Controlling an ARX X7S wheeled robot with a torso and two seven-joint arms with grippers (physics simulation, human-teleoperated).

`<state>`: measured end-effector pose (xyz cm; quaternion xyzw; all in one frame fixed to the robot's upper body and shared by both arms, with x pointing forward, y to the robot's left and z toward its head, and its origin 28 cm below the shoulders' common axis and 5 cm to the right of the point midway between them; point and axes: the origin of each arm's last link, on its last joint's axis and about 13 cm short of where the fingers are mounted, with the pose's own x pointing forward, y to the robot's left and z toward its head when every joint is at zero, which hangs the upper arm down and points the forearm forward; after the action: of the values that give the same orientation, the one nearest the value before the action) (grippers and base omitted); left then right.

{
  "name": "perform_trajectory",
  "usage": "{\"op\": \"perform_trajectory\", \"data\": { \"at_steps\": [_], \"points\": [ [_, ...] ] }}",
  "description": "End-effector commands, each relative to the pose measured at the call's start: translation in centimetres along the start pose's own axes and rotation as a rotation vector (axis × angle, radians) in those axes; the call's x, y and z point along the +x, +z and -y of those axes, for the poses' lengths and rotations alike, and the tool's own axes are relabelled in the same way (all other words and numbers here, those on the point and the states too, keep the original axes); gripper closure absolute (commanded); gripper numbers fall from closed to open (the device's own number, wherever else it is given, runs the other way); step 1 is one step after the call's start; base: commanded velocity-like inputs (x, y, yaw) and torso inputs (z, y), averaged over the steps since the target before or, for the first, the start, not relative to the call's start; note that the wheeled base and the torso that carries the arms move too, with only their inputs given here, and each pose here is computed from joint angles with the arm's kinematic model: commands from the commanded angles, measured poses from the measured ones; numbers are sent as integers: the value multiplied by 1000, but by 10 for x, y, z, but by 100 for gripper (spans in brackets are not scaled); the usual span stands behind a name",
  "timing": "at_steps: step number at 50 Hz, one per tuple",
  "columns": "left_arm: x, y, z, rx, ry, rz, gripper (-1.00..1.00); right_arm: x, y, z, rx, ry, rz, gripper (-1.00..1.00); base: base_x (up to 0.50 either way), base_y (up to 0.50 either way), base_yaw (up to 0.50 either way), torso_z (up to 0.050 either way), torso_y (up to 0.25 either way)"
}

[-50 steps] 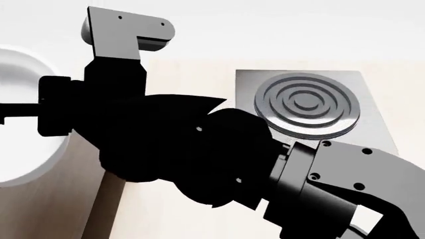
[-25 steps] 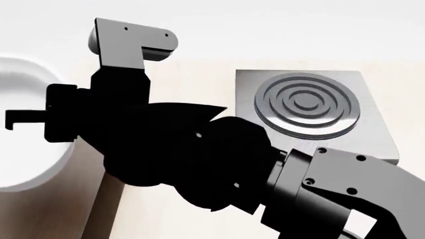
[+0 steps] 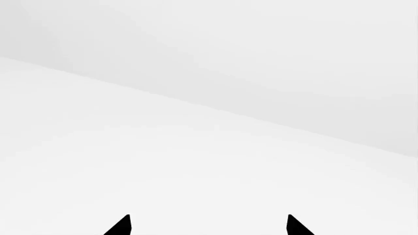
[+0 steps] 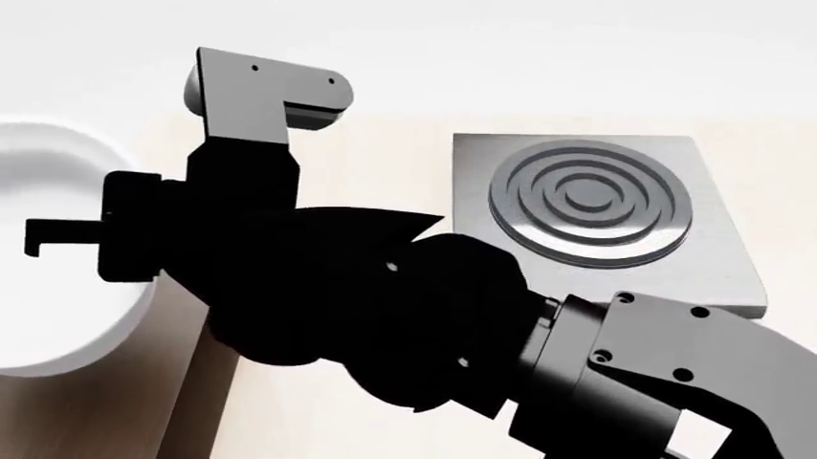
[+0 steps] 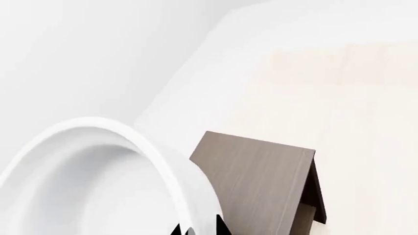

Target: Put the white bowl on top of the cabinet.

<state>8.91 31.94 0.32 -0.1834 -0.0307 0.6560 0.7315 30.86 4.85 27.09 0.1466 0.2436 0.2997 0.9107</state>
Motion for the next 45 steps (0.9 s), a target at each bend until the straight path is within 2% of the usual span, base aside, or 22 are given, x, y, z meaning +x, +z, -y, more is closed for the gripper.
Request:
{"op": "perform_trajectory", "data": {
  "at_steps": [1, 45],
  "points": [
    [0, 0, 0, 1, 0, 1, -100, -3, 9, 0, -3, 8, 59, 100, 0, 0, 0, 10, 0],
    [-1, 0, 1, 3, -3, 2, -100, -2, 1, 11, 22, -16, 51, 100, 0, 0, 0, 0, 1]
  ]
}}
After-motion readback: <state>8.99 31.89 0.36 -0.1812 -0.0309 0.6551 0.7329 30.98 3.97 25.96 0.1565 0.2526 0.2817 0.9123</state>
